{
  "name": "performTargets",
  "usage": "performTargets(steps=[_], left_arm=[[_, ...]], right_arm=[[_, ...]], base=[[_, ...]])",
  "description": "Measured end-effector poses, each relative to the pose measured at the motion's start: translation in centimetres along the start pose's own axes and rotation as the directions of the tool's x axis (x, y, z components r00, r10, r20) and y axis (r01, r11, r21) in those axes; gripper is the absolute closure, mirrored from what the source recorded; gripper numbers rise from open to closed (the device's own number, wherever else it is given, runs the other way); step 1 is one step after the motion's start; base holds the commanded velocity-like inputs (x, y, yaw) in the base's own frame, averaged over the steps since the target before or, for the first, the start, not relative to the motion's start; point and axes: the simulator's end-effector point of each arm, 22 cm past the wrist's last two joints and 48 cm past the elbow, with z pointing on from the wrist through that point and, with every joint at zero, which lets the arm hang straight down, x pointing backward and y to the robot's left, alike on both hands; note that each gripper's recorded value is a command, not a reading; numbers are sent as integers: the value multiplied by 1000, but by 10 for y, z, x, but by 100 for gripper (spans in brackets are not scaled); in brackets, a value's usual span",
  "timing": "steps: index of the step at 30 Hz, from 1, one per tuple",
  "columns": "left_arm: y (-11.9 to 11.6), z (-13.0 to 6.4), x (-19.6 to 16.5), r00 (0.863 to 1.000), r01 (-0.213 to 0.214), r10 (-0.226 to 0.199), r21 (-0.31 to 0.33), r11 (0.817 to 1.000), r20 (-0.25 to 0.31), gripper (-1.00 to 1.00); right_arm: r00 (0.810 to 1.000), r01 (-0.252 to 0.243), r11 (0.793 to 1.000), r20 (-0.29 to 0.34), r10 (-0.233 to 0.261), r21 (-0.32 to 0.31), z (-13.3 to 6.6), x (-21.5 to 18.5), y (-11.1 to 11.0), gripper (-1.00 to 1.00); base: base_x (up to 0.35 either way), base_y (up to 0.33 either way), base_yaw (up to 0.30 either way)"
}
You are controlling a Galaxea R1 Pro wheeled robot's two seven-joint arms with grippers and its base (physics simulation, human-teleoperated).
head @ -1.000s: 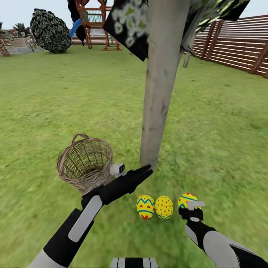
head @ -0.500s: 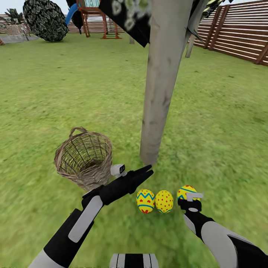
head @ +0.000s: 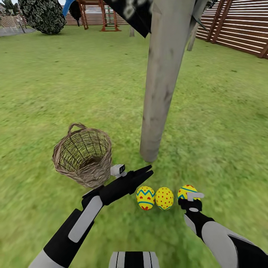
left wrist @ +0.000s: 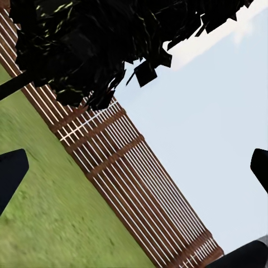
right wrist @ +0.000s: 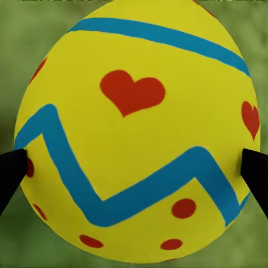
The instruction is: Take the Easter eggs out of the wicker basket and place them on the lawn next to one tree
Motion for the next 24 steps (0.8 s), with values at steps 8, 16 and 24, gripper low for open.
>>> performTargets(steps=[8,16,24], left_arm=[[1,0,0,1000,0,0,-2,1000,1,-100],[4,-1,2,1000,7,-7,-5,1000,1,-100],[5,2,8,1000,0,0,0,1000,5,-100]], right_arm=[[1000,4,1000,1,-4,-5,-1,0,3,100],[1000,2,1000,-8,-2,-4,2,5,3,100],[1000,3,1000,-15,-3,-1,4,9,3,100]], base=[[168,-100,103],[2,-1,33],[0,0,0]])
